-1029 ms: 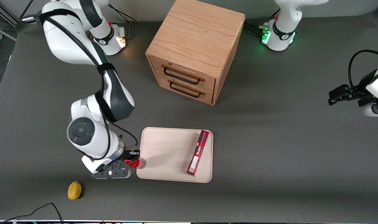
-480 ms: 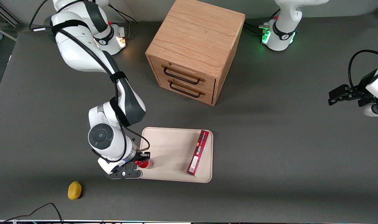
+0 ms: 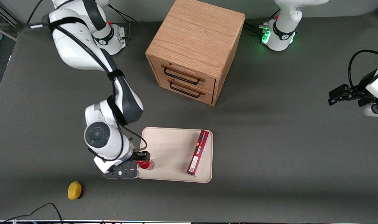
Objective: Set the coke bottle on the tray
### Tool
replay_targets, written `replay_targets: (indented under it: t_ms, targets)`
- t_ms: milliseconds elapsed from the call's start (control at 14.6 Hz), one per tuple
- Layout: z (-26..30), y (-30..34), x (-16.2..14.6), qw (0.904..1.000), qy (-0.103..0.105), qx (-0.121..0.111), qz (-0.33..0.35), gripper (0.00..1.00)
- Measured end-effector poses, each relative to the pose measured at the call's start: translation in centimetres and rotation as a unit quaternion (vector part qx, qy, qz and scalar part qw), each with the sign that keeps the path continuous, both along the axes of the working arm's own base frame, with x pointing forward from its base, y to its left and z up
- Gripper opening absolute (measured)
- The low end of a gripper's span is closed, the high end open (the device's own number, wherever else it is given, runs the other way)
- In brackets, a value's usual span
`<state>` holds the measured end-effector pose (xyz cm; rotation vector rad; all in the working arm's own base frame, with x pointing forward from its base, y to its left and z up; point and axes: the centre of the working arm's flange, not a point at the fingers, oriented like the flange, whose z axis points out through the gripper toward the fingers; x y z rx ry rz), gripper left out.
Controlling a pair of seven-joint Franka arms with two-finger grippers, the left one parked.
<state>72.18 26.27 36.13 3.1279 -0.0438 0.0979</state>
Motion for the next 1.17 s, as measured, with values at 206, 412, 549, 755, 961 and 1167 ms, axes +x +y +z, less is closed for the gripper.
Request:
replay_targets:
  t_ms: [206, 412, 549, 755, 961, 1167]
  targets:
    - [7.3, -5.4, -4.1, 0.9996, 0.021, 0.008, -0.018, 1.0]
    - [14.3, -12.9, -9.9, 0.9971, 0.051, 0.01, -0.055, 1.0]
    - [18.0, -18.0, -13.1, 0.995, 0.065, 0.012, -0.075, 1.0]
    - [22.2, -23.2, -16.9, 0.9957, 0.077, 0.009, -0.052, 0.99]
    - [24.4, -24.5, -18.6, 0.9967, 0.058, 0.005, -0.056, 1.0]
    - [24.2, -24.8, -18.4, 0.9972, 0.046, 0.006, -0.059, 1.0]
